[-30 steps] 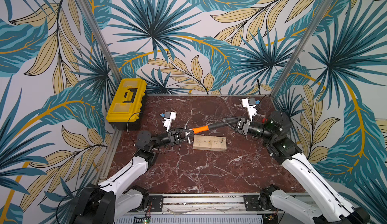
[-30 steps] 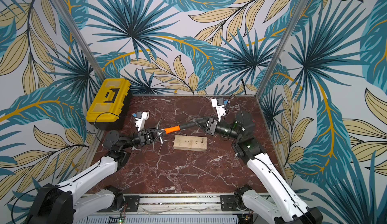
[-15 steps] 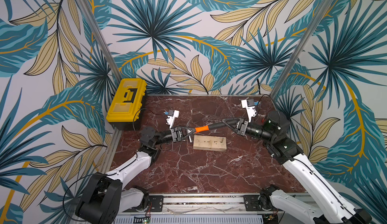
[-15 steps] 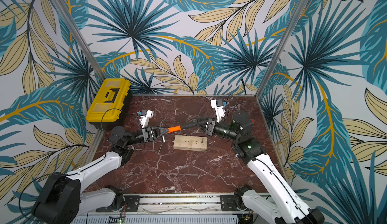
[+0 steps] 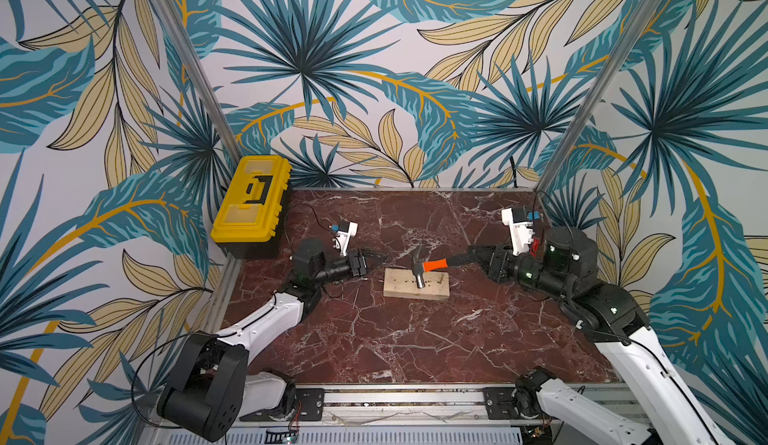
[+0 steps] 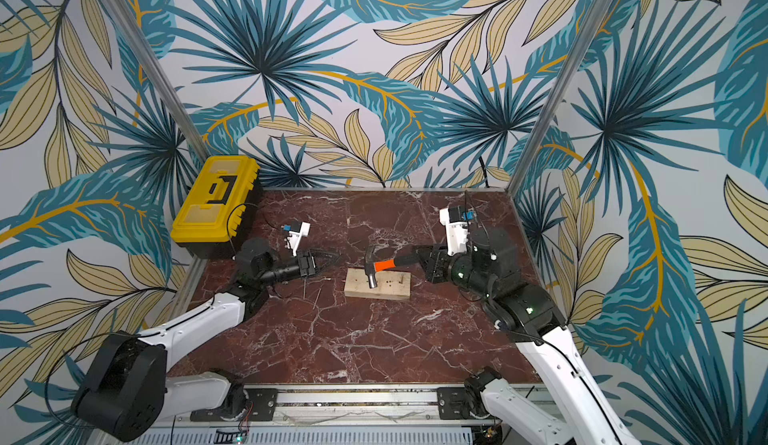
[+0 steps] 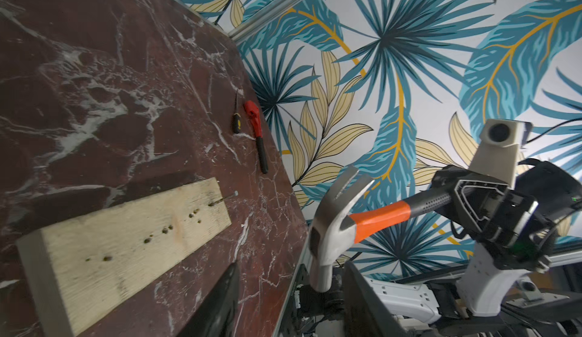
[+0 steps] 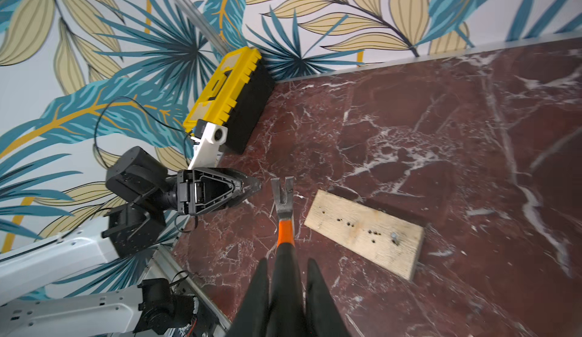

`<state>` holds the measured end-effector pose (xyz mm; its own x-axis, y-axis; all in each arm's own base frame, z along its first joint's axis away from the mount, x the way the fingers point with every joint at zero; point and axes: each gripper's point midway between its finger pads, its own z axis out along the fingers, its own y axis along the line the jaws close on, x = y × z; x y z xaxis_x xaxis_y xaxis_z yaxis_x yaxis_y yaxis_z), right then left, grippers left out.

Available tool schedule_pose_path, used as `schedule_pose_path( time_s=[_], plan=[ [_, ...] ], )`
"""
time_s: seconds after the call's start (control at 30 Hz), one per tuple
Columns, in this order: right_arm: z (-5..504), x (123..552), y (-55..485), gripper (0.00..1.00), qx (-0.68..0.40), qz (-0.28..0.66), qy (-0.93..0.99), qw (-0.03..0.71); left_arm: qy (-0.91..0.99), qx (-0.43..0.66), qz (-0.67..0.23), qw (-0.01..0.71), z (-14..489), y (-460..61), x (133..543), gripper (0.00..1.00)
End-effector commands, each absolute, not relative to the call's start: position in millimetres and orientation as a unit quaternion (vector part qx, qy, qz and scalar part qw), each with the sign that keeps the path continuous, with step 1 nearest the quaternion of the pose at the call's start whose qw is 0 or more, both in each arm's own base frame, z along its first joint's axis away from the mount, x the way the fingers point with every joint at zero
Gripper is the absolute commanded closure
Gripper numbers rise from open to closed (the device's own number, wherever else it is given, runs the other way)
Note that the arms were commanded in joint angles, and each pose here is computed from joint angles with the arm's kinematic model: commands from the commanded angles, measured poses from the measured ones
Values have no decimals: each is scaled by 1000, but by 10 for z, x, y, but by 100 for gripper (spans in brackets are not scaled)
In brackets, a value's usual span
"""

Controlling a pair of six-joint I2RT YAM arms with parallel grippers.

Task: Use a claw hammer to pull out a nail
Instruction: Adjust the hammer, then remove the nail from the mounting plate.

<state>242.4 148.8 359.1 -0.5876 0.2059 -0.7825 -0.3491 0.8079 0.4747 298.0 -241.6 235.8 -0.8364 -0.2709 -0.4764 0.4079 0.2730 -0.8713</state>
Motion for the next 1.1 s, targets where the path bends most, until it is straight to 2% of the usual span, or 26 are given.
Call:
schedule_pose_path(
  time_s=[0.0,0.1,0.3,0.53,0.77,1.07],
  plan=[
    [3526,2433,1266,100,-33,234,862,449,779,68,-553,289,2237,-2420,3022,50],
    [3488,2450,1166,100,-20,202,876,438,798,77,-520,294,2151,-2475,3078,54],
    [3421,2456,1014,100,-14,145,899,413,851,146,-421,277,1919,-2735,3111,54],
    [3285,2504,1069,100,-18,139,914,380,861,193,-381,276,1821,-2961,3201,54],
    [3182,2591,1090,100,-14,127,924,360,880,271,-309,239,1457,-3204,3178,66],
    [3022,2622,1132,100,-19,119,938,327,882,347,-235,215,1138,-3536,3168,62]
  ],
)
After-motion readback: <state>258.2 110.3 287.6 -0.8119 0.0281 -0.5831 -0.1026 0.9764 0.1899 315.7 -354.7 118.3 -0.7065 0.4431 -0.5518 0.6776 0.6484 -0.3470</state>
